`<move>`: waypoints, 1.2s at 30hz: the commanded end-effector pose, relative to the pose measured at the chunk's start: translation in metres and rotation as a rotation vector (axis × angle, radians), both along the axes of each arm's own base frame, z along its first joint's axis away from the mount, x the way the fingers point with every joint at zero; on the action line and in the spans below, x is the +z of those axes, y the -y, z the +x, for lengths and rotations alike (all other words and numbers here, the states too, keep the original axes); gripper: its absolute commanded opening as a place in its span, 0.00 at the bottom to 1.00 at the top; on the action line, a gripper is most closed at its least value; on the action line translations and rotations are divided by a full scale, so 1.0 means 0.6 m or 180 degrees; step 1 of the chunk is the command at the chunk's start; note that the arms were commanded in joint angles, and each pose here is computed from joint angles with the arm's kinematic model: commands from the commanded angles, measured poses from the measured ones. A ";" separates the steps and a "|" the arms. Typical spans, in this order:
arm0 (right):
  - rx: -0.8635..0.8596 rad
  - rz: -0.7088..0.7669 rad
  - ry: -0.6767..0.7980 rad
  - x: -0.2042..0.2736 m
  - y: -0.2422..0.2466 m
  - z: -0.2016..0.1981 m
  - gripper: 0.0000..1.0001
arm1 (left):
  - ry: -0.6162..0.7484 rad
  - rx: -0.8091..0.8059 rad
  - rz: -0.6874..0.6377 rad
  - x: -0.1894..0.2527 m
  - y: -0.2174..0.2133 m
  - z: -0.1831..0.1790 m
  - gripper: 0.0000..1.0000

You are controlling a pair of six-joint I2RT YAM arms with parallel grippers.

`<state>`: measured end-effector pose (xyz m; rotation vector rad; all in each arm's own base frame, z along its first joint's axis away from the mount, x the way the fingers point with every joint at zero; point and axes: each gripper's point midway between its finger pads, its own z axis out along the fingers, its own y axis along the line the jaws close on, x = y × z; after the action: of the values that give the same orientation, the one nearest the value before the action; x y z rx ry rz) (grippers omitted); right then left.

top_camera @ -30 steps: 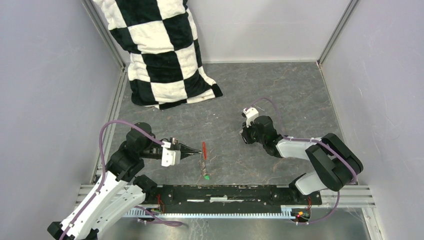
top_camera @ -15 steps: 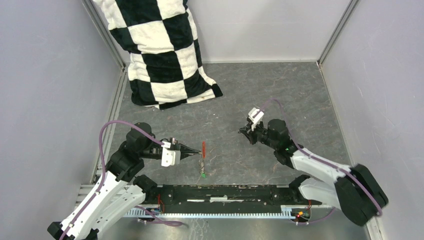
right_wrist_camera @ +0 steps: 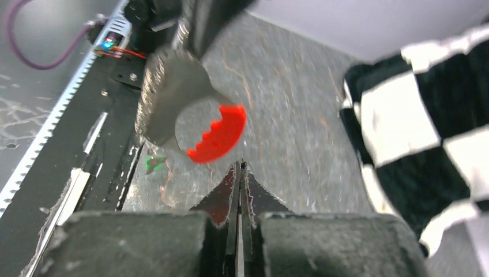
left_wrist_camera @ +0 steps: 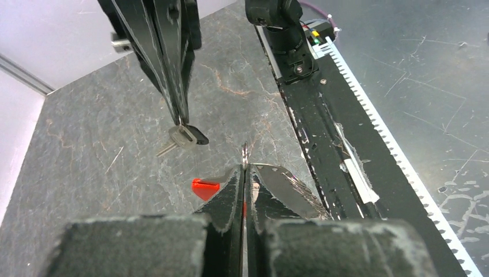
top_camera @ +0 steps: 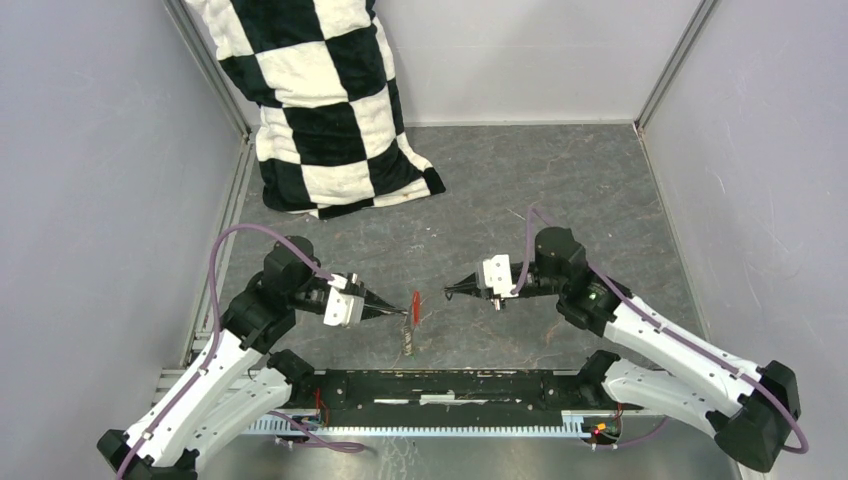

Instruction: Put the keys on the keyring

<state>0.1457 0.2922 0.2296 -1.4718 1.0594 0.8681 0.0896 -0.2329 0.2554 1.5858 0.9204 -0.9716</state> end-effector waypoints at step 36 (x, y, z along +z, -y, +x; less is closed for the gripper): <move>0.1403 -0.0313 0.0923 0.095 -0.110 -0.105 0.01 | 0.0711 -0.0406 -0.0096 0.013 -0.006 -0.023 0.02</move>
<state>0.0813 0.3539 0.2760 -1.8698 0.6321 0.9523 0.0773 -0.2283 0.2422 1.6873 0.8200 -0.9606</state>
